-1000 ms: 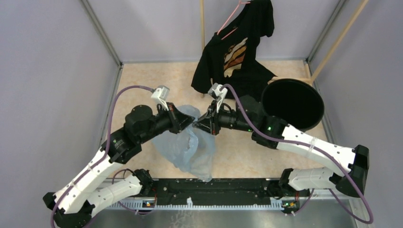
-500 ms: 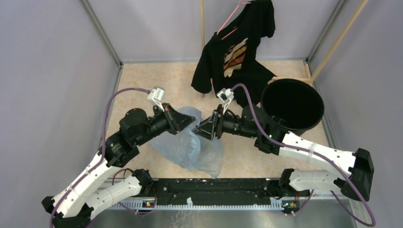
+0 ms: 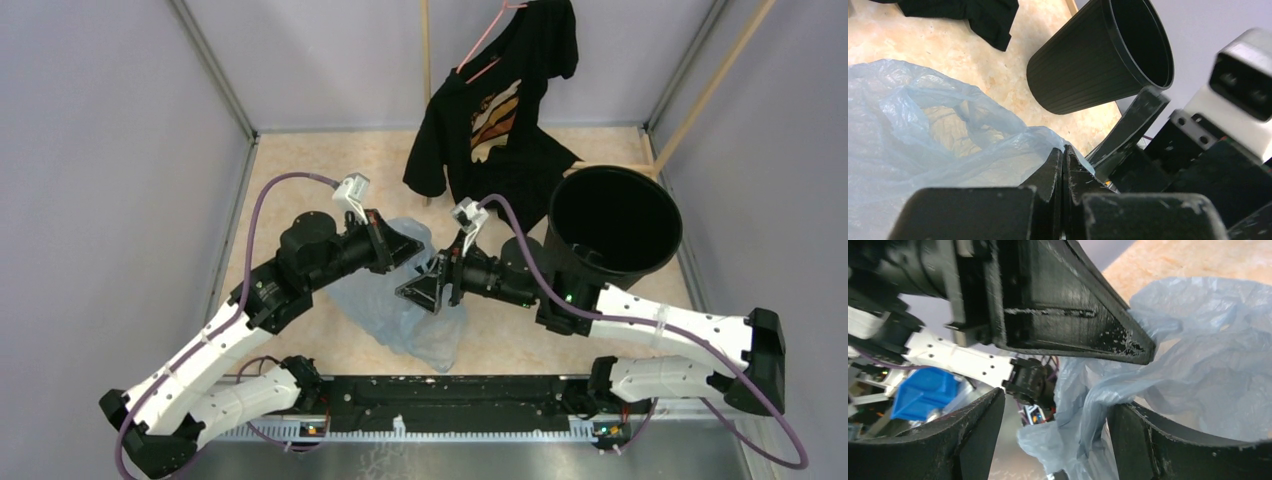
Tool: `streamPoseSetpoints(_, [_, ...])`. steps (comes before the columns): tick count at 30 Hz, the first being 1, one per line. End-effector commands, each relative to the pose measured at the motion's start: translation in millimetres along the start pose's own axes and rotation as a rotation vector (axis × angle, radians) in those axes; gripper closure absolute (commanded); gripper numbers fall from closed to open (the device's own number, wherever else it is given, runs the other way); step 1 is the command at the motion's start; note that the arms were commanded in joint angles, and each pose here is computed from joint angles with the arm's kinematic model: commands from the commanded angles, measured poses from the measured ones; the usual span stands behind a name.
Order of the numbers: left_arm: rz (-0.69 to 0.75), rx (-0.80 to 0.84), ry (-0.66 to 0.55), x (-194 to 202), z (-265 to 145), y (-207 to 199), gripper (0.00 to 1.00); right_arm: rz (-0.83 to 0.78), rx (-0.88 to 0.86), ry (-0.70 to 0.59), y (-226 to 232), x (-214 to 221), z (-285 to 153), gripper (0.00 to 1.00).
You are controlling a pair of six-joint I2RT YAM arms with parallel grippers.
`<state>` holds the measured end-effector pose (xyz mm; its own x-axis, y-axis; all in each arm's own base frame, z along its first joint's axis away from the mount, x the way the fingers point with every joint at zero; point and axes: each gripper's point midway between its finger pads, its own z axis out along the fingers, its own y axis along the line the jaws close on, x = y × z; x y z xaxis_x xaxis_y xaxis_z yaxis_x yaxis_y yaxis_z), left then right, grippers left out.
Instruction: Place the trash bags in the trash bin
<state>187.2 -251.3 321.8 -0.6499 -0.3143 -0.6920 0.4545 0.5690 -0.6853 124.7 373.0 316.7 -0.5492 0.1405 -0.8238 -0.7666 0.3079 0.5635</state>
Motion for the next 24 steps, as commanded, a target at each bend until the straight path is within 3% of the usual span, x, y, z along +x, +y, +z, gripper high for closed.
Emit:
streamPoseSetpoints(1, [0.023, 0.079, -0.054, -23.3, -6.1, -27.8, 1.0, -0.095, 0.129, -0.03, -9.0, -8.5, 9.4, 0.34])
streamPoseSetpoints(3, [0.025, 0.076, -0.06, -24.8, -6.5, -27.8, 1.0, -0.096, 0.126, -0.052, -8.7, -10.3, 11.1, 0.49])
streamPoseSetpoints(4, [0.038, 0.073, -0.059, -25.5, -6.9, -27.7, 0.95, -0.092, 0.126, -0.084, -9.2, -14.9, 10.9, 0.7])
streamPoseSetpoints(5, [0.059, 0.064, -0.053, -26.6, -8.2, -27.5, 0.84, -0.065, 0.141, -0.141, -10.3, -24.9, 7.7, 0.92])
streamPoseSetpoints(6, [0.079, 0.037, -0.053, -29.5, -10.7, -25.1, 0.69, -0.009, 0.179, -0.19, -16.4, -31.8, 3.1, 1.0])
streamPoseSetpoints(9, [0.122, -0.051, -0.071, -39.4, -25.9, -16.1, 0.26, 0.144, 0.228, -0.336, -26.6, -51.8, -8.0, 1.0])
streamPoseSetpoints(11, [0.148, -0.058, -0.097, -42.1, -38.4, -14.3, 0.04, 0.218, 0.242, -0.388, -28.3, -61.9, -9.8, 1.0])
streamPoseSetpoints(16, [0.173, 0.048, -0.082, -24.4, -51.6, -21.0, 0.01, 0.399, 0.391, -0.43, -44.7, -74.4, -1.4, 1.0])
streamPoseSetpoints(24, [0.21, 0.01, 0.119, 14.6, -11.4, 1.5, 0.01, 0.497, 0.342, -0.464, -32.1, -88.3, 16.6, 1.0])
